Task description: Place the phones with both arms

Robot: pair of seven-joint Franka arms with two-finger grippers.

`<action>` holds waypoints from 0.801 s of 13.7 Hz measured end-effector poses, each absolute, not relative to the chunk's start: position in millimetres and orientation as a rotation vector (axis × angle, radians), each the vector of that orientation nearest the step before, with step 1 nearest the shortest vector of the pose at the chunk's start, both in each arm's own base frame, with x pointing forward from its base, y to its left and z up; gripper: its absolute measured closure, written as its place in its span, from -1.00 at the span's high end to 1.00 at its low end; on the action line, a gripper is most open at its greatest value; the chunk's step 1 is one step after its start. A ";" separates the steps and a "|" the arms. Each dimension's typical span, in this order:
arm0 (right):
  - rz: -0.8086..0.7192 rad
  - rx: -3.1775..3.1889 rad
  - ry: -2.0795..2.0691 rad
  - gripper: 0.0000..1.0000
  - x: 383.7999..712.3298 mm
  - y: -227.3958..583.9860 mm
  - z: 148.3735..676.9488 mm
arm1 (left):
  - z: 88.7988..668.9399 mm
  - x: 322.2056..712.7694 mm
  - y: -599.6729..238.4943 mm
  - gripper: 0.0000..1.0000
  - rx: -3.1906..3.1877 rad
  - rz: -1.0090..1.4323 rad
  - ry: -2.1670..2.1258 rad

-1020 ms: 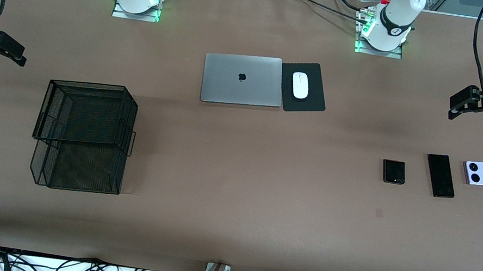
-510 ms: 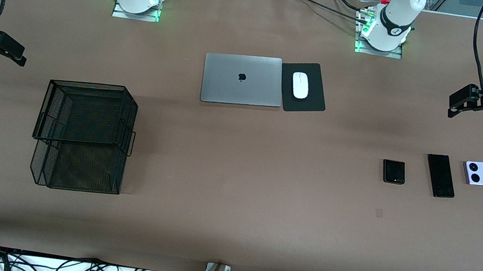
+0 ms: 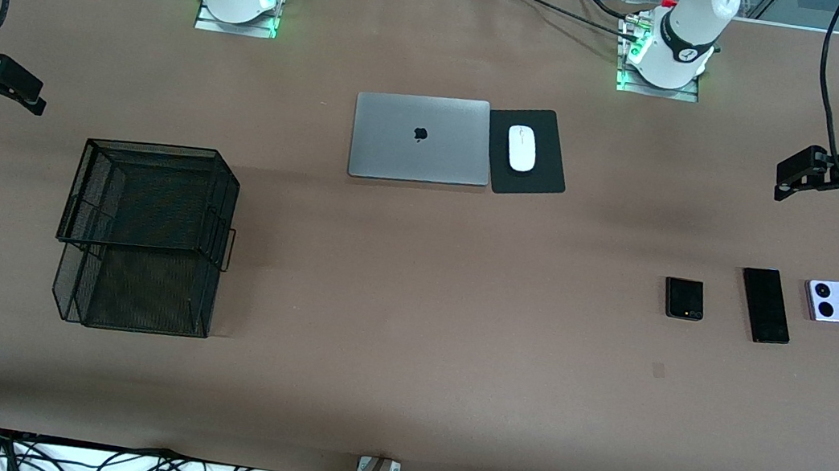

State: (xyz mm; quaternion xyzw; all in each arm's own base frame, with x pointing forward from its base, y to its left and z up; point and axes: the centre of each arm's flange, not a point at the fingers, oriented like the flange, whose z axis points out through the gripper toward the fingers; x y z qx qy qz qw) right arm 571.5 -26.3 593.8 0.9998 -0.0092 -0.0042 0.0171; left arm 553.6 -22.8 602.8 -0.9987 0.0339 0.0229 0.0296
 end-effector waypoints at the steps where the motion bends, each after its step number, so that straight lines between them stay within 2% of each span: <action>1: -0.013 3.107 -0.029 1.00 571.5 -26.3 593.8 | 601.9 553.9 -22.8 1.00 -3.080 0.074 0.104; 11: -0.013 3.107 -0.029 1.00 571.5 -26.3 593.8 | 574.4 566.4 -23.0 1.00 -3.077 0.151 0.106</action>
